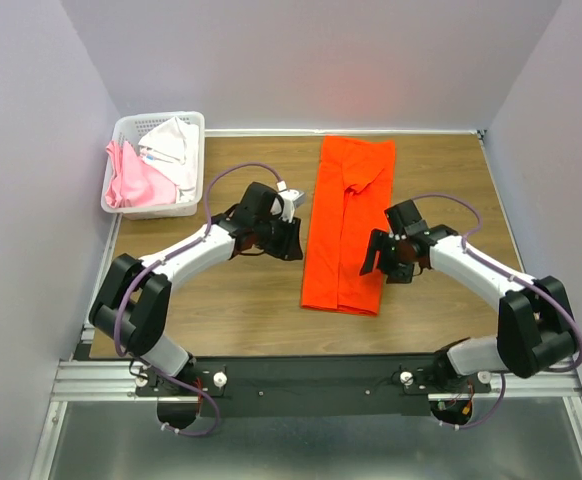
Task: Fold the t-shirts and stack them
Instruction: Fold the tshirt
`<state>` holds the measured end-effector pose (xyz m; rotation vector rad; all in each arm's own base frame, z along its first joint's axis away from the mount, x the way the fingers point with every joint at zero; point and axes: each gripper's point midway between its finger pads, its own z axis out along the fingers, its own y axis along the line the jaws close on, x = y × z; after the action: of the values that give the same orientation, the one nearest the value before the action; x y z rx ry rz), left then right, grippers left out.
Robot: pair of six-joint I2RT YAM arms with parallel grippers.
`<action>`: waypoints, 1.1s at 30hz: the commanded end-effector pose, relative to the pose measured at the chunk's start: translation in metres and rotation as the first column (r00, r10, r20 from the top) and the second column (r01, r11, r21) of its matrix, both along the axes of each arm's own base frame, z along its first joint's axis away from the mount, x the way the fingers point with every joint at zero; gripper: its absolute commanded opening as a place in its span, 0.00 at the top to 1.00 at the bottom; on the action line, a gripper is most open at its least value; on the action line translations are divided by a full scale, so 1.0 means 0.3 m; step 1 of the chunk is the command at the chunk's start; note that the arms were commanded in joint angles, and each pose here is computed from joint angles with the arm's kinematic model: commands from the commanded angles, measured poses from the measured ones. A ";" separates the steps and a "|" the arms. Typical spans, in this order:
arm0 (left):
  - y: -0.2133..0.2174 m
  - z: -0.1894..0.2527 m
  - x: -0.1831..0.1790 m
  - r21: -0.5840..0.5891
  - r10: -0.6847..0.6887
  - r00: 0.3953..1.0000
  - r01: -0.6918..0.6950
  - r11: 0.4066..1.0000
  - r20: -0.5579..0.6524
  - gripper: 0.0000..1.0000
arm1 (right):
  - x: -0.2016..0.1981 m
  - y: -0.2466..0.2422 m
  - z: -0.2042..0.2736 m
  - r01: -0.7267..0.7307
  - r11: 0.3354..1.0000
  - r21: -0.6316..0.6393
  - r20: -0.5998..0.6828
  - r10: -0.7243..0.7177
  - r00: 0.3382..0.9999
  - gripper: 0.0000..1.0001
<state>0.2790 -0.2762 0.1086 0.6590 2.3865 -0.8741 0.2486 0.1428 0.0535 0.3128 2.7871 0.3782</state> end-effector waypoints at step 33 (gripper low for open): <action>-0.037 -0.146 -0.134 -0.060 -0.087 0.991 0.081 0.995 -0.100 0.59 | -0.249 0.002 -0.129 0.118 0.991 -0.063 -0.161 -0.127 0.979 0.55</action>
<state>0.2472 -0.2819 0.0703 0.7076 2.4140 -0.9811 0.1818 0.1490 0.0193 0.5005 2.9050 0.3030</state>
